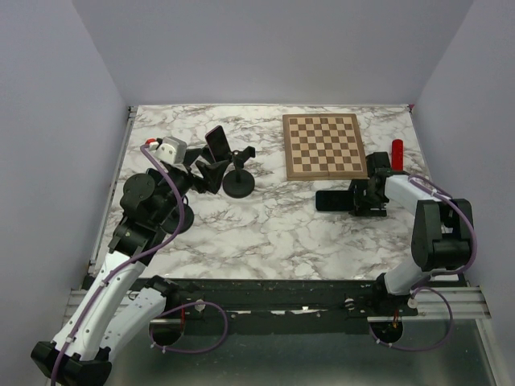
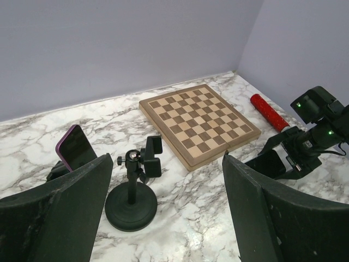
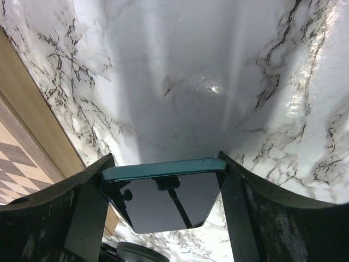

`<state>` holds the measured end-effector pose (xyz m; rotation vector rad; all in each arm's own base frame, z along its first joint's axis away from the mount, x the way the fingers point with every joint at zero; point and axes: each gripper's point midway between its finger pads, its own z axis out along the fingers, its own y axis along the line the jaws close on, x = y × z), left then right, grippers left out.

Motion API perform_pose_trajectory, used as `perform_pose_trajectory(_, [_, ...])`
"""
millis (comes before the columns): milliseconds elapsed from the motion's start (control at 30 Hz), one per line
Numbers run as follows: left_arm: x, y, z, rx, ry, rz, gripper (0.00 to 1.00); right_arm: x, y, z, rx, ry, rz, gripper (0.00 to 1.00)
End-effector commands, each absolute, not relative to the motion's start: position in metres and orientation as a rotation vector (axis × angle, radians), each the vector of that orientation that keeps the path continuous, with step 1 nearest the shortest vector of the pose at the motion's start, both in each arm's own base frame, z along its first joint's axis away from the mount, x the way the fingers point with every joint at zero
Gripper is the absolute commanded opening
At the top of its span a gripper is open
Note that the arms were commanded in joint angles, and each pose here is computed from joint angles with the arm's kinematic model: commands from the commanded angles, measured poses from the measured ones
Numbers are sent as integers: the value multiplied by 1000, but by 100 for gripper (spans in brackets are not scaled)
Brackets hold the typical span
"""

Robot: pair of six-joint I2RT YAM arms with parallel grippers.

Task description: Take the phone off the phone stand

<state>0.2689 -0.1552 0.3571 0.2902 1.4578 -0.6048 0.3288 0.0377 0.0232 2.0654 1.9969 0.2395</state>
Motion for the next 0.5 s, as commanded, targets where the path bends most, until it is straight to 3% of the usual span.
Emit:
perform_pose_trajectory(0, [270, -151, 360, 255, 1441, -592, 89, 324, 28, 1, 2091, 1985, 151, 62])
perform_pose_trajectory(267, [271, -152, 358, 254, 1448, -593, 89, 321, 26, -2, 2086, 1982, 136, 99])
perform_pose_trajectory(467, [273, -153, 356, 257, 1456, -596, 89, 322, 29, -1, 2078, 2005, 153, 100])
